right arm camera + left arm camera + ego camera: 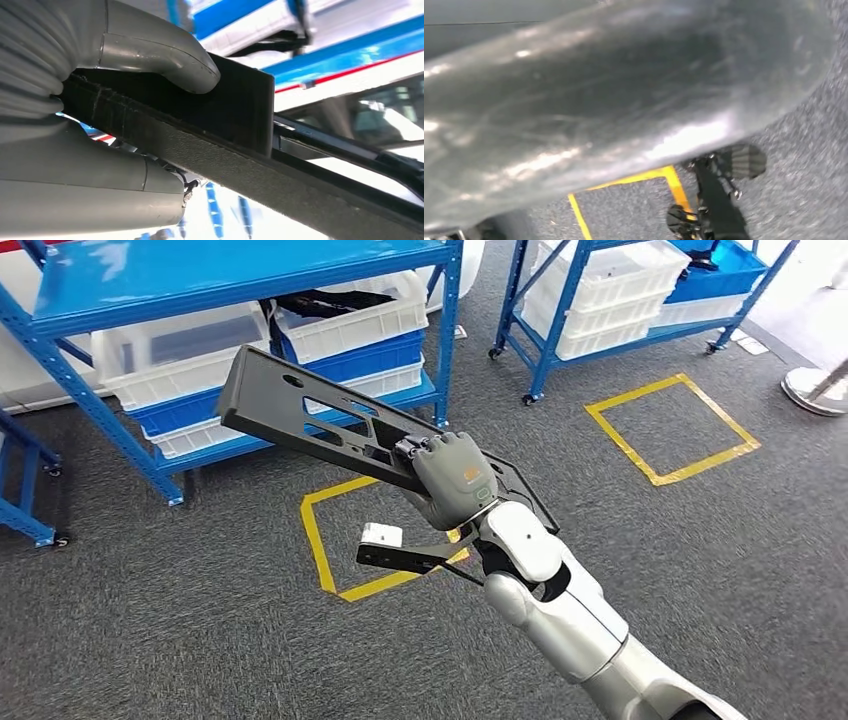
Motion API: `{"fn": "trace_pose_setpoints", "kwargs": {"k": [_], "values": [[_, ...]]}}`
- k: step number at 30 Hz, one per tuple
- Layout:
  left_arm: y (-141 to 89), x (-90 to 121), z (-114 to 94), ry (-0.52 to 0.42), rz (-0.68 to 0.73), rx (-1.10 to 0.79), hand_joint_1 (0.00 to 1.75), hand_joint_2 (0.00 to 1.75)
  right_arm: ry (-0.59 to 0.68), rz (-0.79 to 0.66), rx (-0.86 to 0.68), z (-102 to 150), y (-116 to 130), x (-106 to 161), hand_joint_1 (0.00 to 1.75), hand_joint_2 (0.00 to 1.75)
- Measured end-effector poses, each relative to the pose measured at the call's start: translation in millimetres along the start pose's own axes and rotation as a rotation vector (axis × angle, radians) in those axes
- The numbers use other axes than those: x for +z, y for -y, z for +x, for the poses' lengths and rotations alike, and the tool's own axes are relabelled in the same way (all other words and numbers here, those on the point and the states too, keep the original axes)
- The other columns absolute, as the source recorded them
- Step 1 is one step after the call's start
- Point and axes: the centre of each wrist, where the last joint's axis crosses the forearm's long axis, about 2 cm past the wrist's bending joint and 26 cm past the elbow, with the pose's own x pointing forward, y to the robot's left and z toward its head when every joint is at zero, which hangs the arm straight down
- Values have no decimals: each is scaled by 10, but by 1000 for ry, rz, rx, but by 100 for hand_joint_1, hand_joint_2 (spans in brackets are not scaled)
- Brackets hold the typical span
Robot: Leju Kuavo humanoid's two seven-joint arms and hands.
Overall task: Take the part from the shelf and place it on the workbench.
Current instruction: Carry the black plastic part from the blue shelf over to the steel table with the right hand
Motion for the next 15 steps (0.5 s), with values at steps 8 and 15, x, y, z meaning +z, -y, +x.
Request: {"fn": "trace_pose_setpoints", "kwargs": {"k": [8, 15], "values": [[-17, 0, 4, 0, 4, 2, 0, 0, 0, 0, -2, 5, 3, -10, 175, 175], [-19, 6, -38, -11, 6, 11, 0, 0, 3, 9, -8, 24, -19, -8, 175, 175]]}}
